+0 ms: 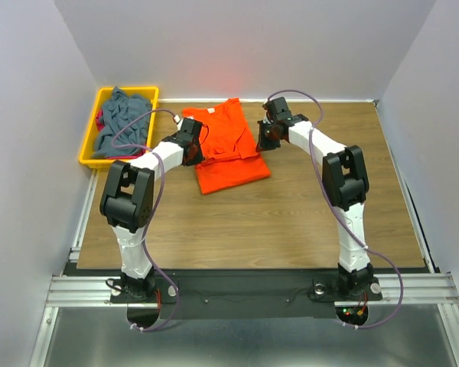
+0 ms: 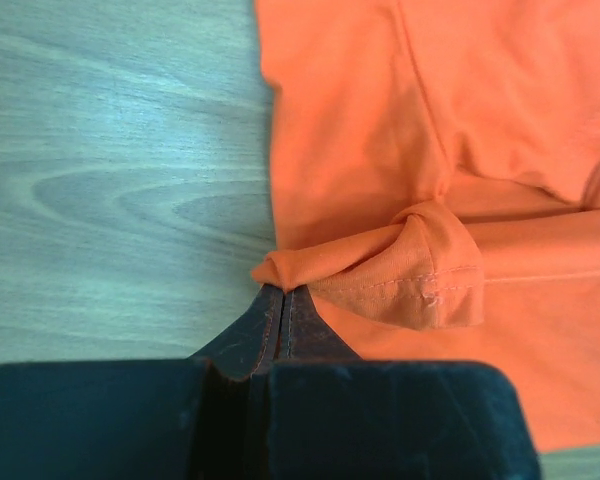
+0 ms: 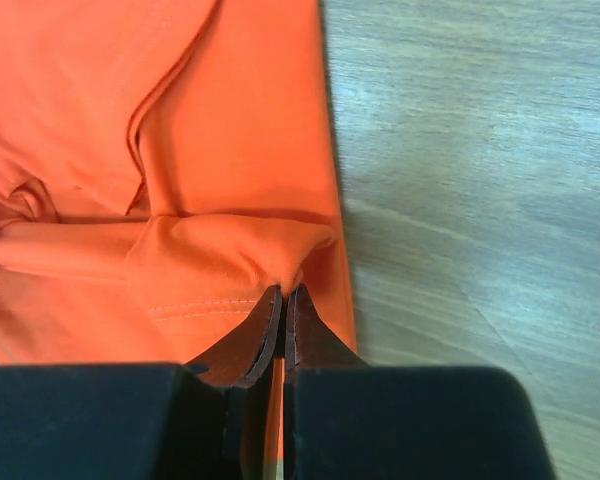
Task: Fold and stack the t-shirts
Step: Fold the tshirt
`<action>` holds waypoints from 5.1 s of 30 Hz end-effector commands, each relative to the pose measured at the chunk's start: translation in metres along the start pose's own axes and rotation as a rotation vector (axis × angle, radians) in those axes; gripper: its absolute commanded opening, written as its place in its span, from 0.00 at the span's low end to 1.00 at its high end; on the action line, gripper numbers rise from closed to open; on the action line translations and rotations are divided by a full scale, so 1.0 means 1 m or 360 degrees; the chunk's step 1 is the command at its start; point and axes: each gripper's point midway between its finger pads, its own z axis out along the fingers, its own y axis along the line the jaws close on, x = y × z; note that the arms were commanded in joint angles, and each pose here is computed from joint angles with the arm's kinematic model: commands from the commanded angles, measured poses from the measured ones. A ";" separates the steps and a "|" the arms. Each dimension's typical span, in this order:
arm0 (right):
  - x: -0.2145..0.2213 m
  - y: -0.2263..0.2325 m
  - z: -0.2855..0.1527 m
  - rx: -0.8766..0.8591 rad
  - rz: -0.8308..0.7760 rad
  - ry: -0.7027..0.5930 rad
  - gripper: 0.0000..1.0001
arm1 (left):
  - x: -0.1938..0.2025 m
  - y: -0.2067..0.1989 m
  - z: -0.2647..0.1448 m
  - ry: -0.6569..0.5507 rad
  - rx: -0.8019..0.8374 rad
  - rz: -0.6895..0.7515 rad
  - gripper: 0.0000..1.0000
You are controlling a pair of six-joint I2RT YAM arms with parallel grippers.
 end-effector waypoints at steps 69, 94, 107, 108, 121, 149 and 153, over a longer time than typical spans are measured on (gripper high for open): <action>-0.054 0.082 0.043 0.0184 -0.0380 -0.0553 0.34 | 0.012 0.057 -0.124 -0.0518 -0.0012 0.0037 0.89; 0.002 0.088 0.013 -0.0042 -0.0389 -0.0316 0.20 | 0.012 0.052 -0.116 -0.0483 0.0004 0.0076 0.89; -0.005 0.090 0.046 -0.0017 -0.0357 -0.0330 0.19 | 0.012 0.050 -0.116 -0.0481 0.0012 0.0088 0.89; -0.009 0.089 0.048 0.0001 -0.0357 -0.0345 0.19 | 0.013 0.050 -0.115 -0.0473 0.0014 0.0089 0.89; -0.079 0.067 0.055 0.0037 -0.0170 -0.0565 0.23 | 0.019 0.044 -0.108 -0.0435 0.0057 0.0113 0.89; -0.023 0.050 -0.070 -0.0146 -0.0154 -0.0442 0.42 | -0.040 -0.030 -0.004 -0.0245 0.0022 0.0248 0.41; -0.015 0.049 -0.071 -0.0159 -0.0141 -0.0423 0.42 | -0.066 -0.031 0.013 -0.0327 -0.0071 0.0262 0.41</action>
